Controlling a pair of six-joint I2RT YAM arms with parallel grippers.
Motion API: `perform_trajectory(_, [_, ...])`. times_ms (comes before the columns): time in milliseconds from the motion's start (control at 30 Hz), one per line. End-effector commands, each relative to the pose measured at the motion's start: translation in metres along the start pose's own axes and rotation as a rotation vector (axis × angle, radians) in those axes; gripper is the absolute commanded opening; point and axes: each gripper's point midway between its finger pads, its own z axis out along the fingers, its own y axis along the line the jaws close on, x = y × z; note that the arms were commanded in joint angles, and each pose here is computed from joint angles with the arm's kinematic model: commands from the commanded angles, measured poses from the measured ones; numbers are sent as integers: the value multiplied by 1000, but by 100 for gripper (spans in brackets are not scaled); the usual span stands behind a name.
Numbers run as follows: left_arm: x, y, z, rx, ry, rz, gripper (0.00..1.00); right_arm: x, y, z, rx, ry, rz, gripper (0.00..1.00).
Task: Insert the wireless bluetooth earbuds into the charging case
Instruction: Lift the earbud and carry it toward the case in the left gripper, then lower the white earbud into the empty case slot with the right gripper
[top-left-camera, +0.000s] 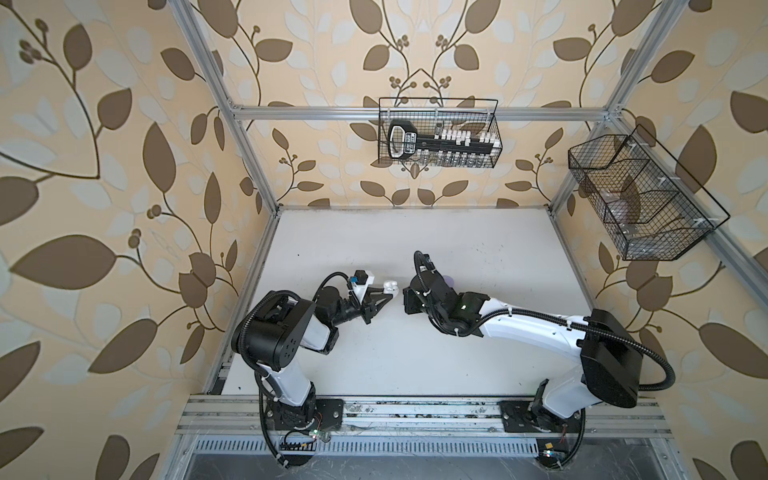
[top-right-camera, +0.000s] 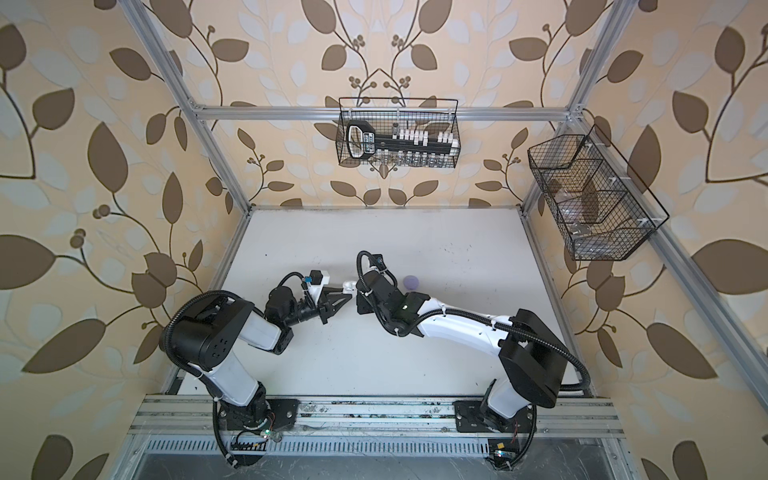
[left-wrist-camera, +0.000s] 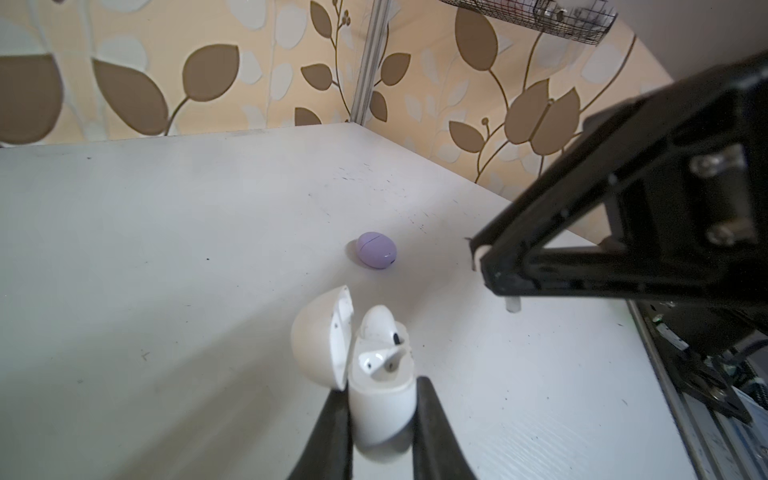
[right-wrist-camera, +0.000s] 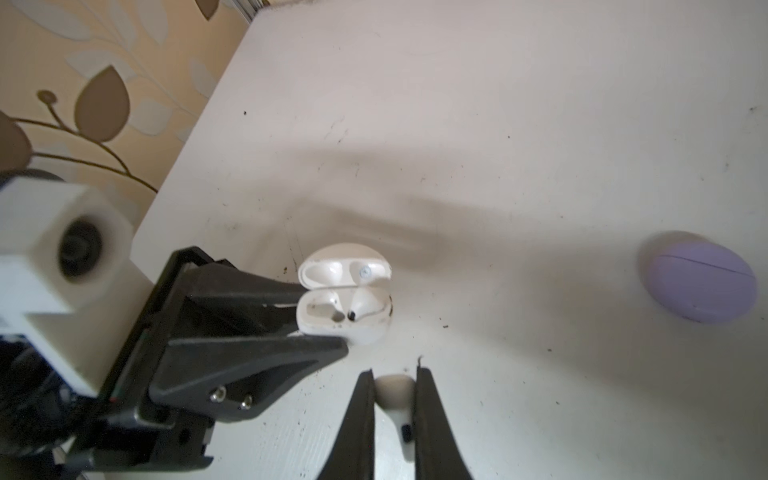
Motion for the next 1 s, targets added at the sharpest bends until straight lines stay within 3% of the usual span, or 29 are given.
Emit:
perform_trajectory(0, [-14,-14,4,89,-35,55,18,-14,9,3,-49,-60,16,12])
perform_trajectory(500, [-13,-15,4,96,-33,54,18,-13,43,17,-178,-79,29,11])
perform_trajectory(967, [-13,-15,3,91,-34,53,18,-7,42,29,-182,-75,35,10])
